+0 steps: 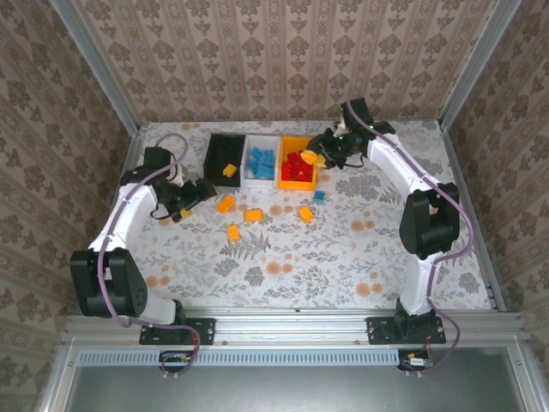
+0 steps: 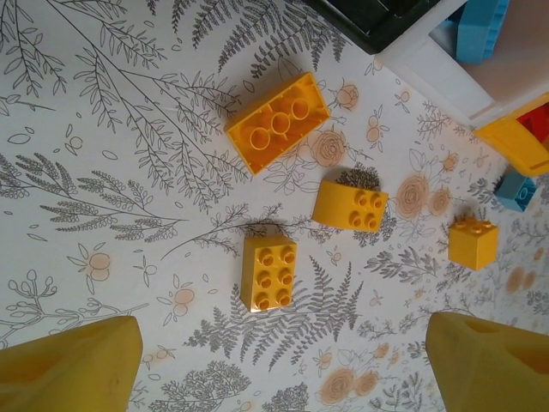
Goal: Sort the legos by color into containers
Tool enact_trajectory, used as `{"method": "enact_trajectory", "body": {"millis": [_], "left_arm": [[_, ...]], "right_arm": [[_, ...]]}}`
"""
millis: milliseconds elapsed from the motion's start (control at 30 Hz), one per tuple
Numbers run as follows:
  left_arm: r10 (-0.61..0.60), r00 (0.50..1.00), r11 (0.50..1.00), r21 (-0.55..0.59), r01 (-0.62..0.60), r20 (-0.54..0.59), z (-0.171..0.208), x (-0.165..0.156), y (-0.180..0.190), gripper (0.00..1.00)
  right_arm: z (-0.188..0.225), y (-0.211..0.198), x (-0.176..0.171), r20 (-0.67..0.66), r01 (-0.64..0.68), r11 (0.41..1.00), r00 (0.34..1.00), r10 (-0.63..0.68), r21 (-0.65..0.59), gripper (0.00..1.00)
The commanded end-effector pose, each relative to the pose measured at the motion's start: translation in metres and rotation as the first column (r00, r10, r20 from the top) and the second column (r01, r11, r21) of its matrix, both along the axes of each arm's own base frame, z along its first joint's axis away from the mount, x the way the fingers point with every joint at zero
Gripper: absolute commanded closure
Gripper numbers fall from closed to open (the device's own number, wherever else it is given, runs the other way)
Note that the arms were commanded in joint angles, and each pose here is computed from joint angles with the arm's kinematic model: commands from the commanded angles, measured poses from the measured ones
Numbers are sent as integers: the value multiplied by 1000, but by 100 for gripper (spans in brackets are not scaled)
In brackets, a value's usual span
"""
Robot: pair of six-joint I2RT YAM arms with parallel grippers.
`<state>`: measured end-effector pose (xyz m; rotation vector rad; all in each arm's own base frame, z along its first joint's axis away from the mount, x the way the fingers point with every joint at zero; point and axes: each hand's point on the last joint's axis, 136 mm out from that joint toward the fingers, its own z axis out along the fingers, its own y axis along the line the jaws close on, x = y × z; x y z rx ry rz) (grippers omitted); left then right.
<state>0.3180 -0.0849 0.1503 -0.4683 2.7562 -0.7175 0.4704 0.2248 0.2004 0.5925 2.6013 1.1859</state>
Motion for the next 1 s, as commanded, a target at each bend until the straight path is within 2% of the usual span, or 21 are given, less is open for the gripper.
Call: {"method": "enact_trajectory", "body": {"millis": [0,233,400,700,900,967], "left_arm": [[21,1000,998,-57,-20,21,10,-4,-2,12],[20,1000,997,-80,-20,2,5,-21,-1,12],[34,999,996,-88,-34,-9,1,-35,3,12],[19,1000,997,-79,-21,-24,1,-45,6,12],[14,1000,997,-71,-15,-23,0,-47,7,12],[11,1000,998,-69,-13,-24,-1,-48,7,12]], "right_arm": [[21,58,15,84,-117,985,991,107,127,63],[13,139,42,137,-222,956,971,198,191,63],[-5,177,58,149,-247,945,964,218,215,63],[-40,204,92,147,-151,945,983,112,291,63],[-48,210,96,141,-131,945,986,92,300,62],[-51,211,96,138,-128,946,986,90,299,58]]}}
